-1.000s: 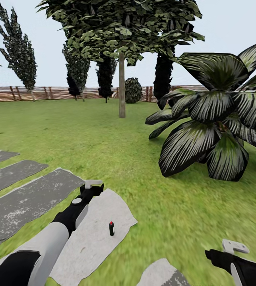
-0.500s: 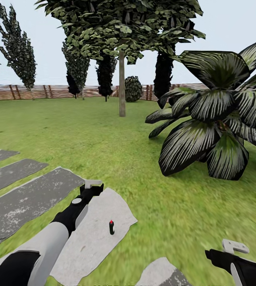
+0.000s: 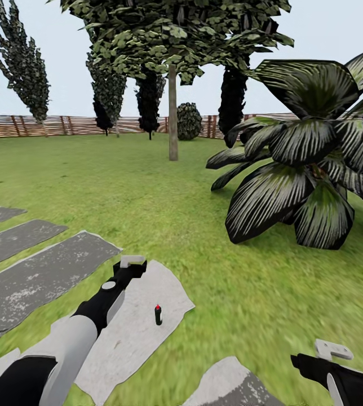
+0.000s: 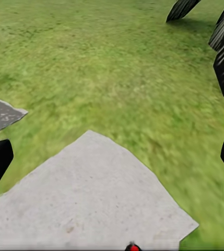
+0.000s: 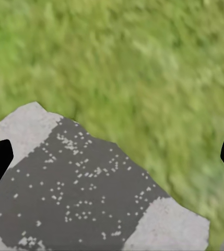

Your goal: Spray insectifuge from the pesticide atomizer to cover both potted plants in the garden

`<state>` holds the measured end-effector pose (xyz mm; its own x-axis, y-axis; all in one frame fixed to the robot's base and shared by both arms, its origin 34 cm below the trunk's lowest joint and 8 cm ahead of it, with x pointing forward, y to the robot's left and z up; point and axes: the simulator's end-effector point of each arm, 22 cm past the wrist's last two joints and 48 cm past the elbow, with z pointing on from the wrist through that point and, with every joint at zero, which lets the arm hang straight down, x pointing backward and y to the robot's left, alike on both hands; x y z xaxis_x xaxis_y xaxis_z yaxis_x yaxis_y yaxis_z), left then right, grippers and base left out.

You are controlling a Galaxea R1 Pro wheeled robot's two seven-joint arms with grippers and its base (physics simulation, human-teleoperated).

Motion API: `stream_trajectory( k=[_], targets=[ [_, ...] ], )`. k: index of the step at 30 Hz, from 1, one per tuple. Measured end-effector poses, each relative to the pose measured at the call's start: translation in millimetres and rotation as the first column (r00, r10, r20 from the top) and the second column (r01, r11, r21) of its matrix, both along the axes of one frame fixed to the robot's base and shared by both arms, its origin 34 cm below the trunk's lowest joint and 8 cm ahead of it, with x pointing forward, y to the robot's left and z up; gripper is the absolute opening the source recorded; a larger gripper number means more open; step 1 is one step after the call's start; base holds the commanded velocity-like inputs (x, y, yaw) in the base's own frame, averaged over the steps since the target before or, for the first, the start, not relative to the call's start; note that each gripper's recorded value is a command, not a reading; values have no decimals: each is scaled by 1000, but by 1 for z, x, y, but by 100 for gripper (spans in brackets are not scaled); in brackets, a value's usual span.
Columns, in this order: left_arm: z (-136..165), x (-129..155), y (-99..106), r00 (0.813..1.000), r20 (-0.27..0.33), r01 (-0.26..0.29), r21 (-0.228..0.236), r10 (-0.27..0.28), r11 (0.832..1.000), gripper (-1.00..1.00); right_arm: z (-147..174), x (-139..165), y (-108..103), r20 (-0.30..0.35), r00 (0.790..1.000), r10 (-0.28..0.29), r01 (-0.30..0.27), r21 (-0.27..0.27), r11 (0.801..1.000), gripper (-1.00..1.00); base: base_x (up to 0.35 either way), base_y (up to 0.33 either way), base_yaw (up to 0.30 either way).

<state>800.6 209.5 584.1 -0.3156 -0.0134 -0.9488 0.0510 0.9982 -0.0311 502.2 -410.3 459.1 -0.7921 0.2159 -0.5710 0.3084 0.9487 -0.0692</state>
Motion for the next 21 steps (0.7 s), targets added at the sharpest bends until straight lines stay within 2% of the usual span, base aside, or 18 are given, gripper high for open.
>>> stream_trajectory(
  k=[11,21],
  targets=[
    [-35,-6,-1,1000,-13,2,1,-2,1000,100,-29,-8,-3,-13,1000,-4,4,-2,1000,100,0,0,0],
    [-57,-10,-1,1000,11,0,-2,0,1000,100,-55,-14,0,-21,1000,1,-1,-2,1000,100,0,0,0]
  ],
)
